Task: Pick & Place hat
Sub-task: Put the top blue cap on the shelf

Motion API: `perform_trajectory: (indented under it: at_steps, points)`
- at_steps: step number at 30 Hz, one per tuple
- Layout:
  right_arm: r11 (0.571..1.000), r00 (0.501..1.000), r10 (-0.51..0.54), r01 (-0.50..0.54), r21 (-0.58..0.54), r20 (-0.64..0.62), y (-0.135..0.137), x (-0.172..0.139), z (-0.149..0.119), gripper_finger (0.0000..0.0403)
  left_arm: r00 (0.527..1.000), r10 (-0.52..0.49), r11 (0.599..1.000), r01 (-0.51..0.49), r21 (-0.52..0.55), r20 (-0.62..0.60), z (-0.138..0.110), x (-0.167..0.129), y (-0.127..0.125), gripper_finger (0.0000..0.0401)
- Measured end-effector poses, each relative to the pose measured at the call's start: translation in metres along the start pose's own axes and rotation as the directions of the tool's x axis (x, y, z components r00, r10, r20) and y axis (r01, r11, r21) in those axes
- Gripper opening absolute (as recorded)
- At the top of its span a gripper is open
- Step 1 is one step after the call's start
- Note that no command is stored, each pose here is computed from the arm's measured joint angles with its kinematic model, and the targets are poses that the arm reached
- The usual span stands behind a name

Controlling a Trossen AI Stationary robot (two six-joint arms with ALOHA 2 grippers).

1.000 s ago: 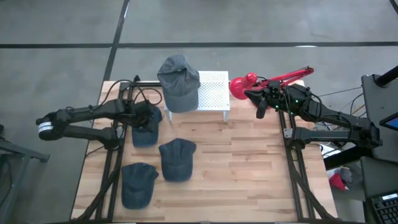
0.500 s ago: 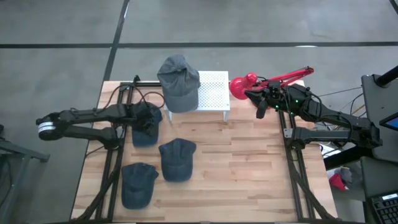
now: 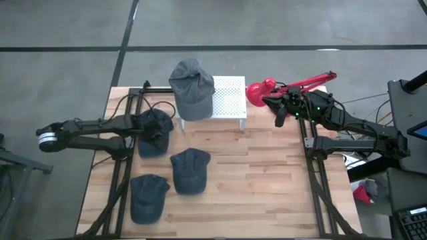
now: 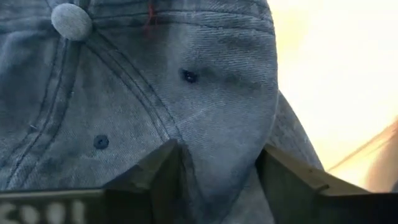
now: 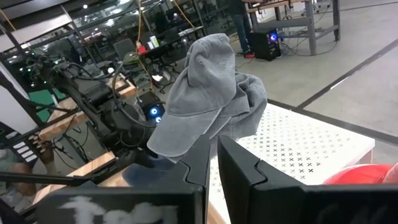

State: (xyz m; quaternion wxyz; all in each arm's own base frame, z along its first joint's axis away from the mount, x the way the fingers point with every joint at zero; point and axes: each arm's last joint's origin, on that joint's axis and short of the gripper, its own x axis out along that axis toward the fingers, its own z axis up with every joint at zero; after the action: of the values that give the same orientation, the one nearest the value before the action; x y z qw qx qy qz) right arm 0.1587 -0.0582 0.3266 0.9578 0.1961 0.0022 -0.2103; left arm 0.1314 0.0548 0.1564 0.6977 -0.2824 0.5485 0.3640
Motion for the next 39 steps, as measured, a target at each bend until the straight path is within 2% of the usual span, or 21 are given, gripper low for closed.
perform_trajectory:
  at_steps: [8, 9, 15, 20, 27, 34, 39]
  points:
    - [1.000, 1.000, 0.000, 0.000, 0.000, 0.001, 0.000, 0.000, 0.000, 0.0029, 0.999, -0.007, 1.000, 0.006, 0.023, 0.036, 0.003, 0.000, -0.002, 0.0028]
    - [1.000, 1.000, 0.000, 0.000, 0.000, 0.001, 0.000, 0.000, 0.000, 0.0029, 0.999, -0.009, 1.000, 0.008, 0.020, 0.037, 0.003, 0.000, -0.002, 0.0015]
    - [1.000, 1.000, 0.000, 0.000, -0.001, 0.001, 0.000, 0.000, 0.000, 0.0029, 0.999, -0.033, 0.999, 0.033, 0.005, 0.040, 0.002, -0.005, -0.003, 0.0004]
    - [1.000, 1.000, 0.000, 0.000, -0.003, 0.001, 0.000, 0.000, 0.000, 0.0029, 0.999, -0.035, 0.999, 0.035, 0.003, 0.018, 0.006, -0.026, -0.004, 0.0002]
    - [1.000, 1.000, 0.000, 0.000, -0.003, 0.002, 0.000, 0.000, 0.000, 0.0029, 1.000, -0.016, 1.000, 0.016, -0.020, -0.019, 0.016, -0.075, -0.005, 0.0001]
    - [1.000, 1.000, 0.000, 0.000, -0.001, 0.002, 0.000, 0.000, 0.000, 0.0029, 0.997, -0.081, 0.996, 0.080, -0.049, -0.012, 0.020, -0.125, -0.012, 0.0001]
    - [1.000, 1.000, 0.000, 0.000, 0.000, 0.003, 0.000, 0.000, 0.000, 0.0029, 0.986, -0.157, 0.985, 0.151, -0.085, -0.064, 0.012, -0.152, -0.019, 0.0000]
